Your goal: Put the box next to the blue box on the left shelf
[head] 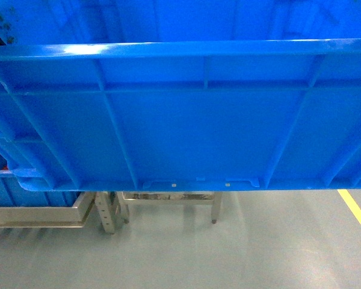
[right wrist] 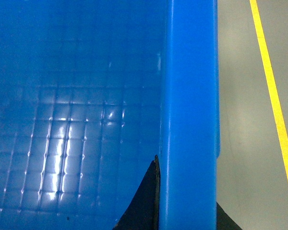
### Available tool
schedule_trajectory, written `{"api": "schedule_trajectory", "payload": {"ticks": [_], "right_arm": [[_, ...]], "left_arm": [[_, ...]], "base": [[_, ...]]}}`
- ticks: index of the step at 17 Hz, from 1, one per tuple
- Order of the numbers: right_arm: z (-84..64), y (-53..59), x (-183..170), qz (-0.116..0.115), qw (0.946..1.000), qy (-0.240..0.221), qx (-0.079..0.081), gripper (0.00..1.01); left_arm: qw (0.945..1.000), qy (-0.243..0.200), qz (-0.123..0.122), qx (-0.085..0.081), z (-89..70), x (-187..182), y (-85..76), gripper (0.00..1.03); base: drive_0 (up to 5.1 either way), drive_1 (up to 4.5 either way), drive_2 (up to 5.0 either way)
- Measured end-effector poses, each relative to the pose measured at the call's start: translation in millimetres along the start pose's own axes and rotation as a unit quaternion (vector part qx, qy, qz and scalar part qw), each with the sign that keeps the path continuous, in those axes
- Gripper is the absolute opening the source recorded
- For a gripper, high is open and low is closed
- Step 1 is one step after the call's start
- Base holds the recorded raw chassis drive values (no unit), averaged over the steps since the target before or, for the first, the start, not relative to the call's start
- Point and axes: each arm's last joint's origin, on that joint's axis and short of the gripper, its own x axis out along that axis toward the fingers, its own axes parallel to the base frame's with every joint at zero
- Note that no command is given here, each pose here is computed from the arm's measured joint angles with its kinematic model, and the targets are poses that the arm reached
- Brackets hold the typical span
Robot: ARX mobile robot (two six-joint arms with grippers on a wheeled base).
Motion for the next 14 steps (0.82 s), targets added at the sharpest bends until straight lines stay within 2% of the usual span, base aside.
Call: {"api": "schedule_trajectory", "payload": {"ticks": [9,14], "right_arm": [[0.2,0.1,-0.2,0.0,1.0,-0.001,0.0,0.07],[-0.2,0.1,-0.2,0.0,1.0,0.001,0.0,0.07]], "left_arm": [[1.0,-0.001,0.0,0.0,0.2,0.0,0.0,0.05],[1.0,0.002,0.0,-0.001,-0.4,0.0,0.0,0.05]], "base": [[-4.7,1.55,3.5],[-4.9,2.44,2.4]]}}
